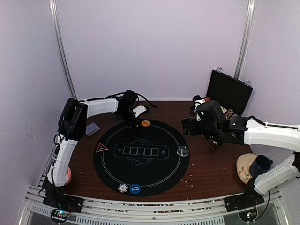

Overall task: Distribute texas hold em gaming equipment
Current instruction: Move the poker chips pile to the big blind area.

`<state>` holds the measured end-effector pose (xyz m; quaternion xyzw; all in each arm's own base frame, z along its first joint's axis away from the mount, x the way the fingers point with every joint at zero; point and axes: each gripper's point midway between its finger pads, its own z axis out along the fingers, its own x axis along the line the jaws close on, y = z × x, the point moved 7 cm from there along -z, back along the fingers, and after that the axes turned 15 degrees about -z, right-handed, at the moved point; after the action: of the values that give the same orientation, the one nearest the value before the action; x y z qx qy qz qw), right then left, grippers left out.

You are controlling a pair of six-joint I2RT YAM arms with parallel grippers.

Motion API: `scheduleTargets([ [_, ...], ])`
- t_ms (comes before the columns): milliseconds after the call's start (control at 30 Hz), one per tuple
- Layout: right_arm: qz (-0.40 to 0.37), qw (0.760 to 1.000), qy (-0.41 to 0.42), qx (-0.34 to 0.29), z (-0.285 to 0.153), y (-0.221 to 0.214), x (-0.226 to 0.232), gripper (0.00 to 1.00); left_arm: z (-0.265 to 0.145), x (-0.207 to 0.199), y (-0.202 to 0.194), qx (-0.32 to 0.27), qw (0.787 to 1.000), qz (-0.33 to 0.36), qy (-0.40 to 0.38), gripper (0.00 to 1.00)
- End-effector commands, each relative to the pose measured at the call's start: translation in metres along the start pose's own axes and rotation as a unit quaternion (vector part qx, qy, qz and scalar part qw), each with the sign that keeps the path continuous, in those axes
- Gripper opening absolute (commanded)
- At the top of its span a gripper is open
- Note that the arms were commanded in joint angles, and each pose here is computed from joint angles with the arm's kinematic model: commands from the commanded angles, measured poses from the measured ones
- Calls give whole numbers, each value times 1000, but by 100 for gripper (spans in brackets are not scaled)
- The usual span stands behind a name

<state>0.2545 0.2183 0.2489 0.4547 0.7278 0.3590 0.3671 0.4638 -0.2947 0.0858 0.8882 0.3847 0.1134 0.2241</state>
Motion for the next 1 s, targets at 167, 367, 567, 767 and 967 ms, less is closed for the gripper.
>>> scheduleTargets([
  [167,10,1000,-1,-11,-5,2,1,100,24,22,8,-3,998,11,57,41],
  [367,9,1000,0,-13,-6,2,1,100,29,25,8,0,998,13,66,42],
  [567,7,1000,-1,-13,-6,2,2,100,33,24,4,7,998,14,64,52],
  [767,6,1000,-13,-11,-5,1,1,100,25,19,4,4,999,12,45,64],
  [967,16,998,-65,-4,-3,-3,-10,100,-20,15,26,-39,999,6,31,75],
])
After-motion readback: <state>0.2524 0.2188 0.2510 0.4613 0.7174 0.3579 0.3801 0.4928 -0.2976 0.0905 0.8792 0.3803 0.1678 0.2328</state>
